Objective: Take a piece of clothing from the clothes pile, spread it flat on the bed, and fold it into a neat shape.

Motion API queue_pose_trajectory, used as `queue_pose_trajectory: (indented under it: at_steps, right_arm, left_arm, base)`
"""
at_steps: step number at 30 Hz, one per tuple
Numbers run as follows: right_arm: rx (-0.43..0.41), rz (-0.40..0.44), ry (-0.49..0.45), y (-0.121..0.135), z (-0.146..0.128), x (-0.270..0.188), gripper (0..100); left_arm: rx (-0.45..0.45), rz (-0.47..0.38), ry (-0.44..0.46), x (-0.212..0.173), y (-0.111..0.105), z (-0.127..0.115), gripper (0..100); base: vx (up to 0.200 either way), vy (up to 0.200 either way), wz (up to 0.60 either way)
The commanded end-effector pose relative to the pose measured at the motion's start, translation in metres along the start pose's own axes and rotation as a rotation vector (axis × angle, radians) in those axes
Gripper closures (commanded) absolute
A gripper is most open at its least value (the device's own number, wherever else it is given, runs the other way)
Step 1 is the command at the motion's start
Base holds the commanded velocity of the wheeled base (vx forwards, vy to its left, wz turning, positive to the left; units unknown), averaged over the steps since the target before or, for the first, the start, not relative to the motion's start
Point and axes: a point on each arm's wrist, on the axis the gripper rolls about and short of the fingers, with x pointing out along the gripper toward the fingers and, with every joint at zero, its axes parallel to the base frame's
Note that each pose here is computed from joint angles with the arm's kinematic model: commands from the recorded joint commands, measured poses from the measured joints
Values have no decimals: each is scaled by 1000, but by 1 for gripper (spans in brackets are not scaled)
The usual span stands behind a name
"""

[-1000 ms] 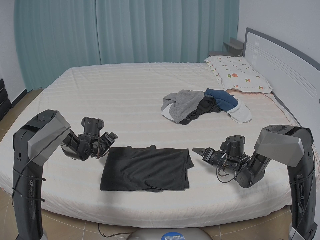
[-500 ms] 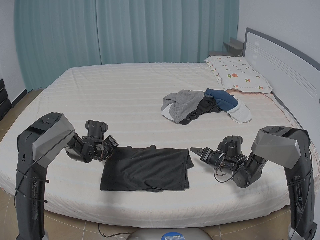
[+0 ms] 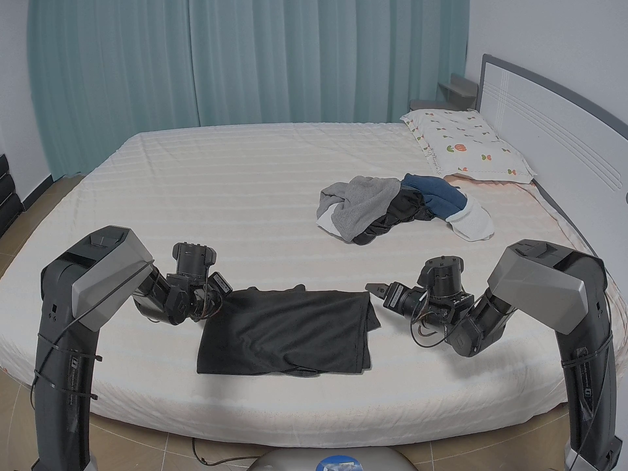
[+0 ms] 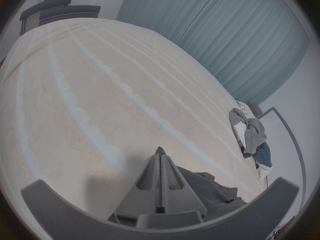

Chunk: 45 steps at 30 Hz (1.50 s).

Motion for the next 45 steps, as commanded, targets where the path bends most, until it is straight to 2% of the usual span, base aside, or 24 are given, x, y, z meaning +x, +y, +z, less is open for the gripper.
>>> queue_pose_trajectory:
  at_steps: [1, 5, 18, 19, 25, 37, 45]
  right_arm:
    - [-11, 34, -17, 12, 8, 6, 0]
    - [-15, 35, 6, 7, -4, 19, 0]
    - [-21, 48, 41, 7, -16, 24, 0]
    - [-21, 48, 41, 7, -16, 24, 100]
    - [-32, 52, 70, 12, -28, 26, 100]
    - [-17, 64, -50, 17, 6, 30, 100]
    - [-12, 43, -43, 8, 3, 30, 100]
  left_arm:
    - [-30, 0, -7, -3, -1, 2, 100]
    - [-45, 2, -13, -3, 0, 5, 100]
    - [-44, 5, -12, -3, 1, 5, 100]
    - [-44, 5, -12, -3, 1, 5, 100]
    - [-42, 7, -10, -3, 1, 4, 100]
    - [-41, 26, -30, -2, 3, 5, 100]
    - [-44, 33, -31, -2, 4, 6, 100]
  base:
    - [0, 0, 0]
    - [0, 0, 0]
    - [0, 0, 0]
    - [0, 0, 0]
    - [0, 0, 0]
    - [0, 0, 0]
    - [0, 0, 0]
